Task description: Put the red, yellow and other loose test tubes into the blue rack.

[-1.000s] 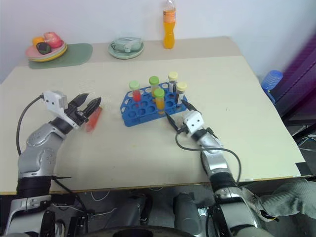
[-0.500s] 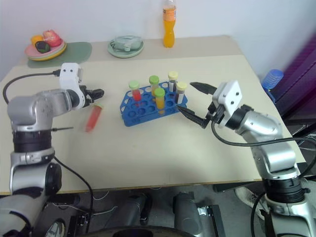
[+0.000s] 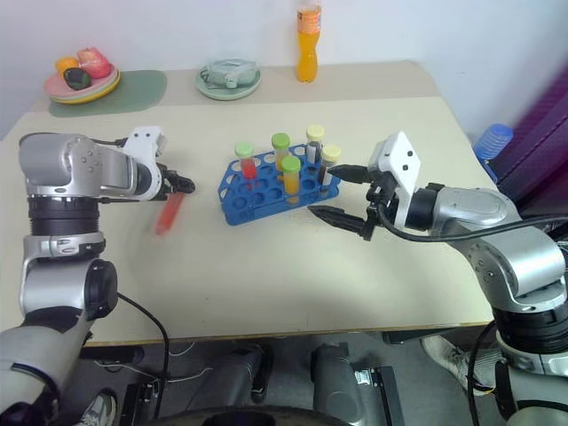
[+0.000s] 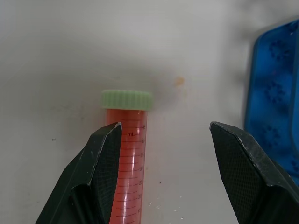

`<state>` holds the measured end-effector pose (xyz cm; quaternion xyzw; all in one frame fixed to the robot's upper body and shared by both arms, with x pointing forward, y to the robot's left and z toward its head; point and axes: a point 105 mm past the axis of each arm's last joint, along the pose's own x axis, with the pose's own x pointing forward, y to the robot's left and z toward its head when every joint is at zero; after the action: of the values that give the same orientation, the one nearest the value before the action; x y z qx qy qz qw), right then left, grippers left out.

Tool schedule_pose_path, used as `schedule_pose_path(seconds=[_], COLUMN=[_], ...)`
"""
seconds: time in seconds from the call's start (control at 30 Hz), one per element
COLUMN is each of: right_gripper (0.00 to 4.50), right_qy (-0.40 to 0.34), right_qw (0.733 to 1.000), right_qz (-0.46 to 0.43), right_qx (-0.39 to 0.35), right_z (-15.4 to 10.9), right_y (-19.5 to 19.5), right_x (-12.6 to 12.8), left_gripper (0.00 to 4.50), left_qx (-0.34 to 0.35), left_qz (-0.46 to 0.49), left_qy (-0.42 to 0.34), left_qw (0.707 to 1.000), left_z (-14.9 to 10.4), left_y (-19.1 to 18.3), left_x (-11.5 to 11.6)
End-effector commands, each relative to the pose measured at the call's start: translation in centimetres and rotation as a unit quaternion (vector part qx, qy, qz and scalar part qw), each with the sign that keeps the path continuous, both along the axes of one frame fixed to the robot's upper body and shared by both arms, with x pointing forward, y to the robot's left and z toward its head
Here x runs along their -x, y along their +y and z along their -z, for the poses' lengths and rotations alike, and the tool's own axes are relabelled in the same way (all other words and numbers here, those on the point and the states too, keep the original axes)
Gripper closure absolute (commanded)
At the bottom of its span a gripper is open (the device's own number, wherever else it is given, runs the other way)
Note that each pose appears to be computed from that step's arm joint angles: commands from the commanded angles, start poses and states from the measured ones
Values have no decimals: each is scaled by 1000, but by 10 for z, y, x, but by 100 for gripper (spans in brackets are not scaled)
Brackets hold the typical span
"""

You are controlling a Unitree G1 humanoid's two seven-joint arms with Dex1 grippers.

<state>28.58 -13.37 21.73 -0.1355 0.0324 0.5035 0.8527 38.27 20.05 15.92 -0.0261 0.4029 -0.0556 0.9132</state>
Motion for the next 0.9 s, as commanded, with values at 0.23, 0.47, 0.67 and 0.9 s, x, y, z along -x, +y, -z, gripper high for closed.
schedule_pose_path(seconds=[0.23,0.47,0.67,0.9], right_gripper=[43,43,40,40], right_qy=[14,14,13,13], right_qw=[1000,1000,1000,1000], right_qz=[-20,-16,-14,-8], right_qx=[1,0,1,-4], right_z=[-8,-4,-3,-5], right_y=[-2,-4,-2,0], right_x=[4,0,-1,-2], left_gripper=[143,143,276,373], left_qx=[-22,-43,-57,-54], left_qz=[-45,-83,-92,-115], left_qy=[12,49,92,94], left_qw=[999,994,990,987], left_z=[-1,8,26,28], left_y=[8,18,20,36], left_x=[-5,-7,-5,-1])
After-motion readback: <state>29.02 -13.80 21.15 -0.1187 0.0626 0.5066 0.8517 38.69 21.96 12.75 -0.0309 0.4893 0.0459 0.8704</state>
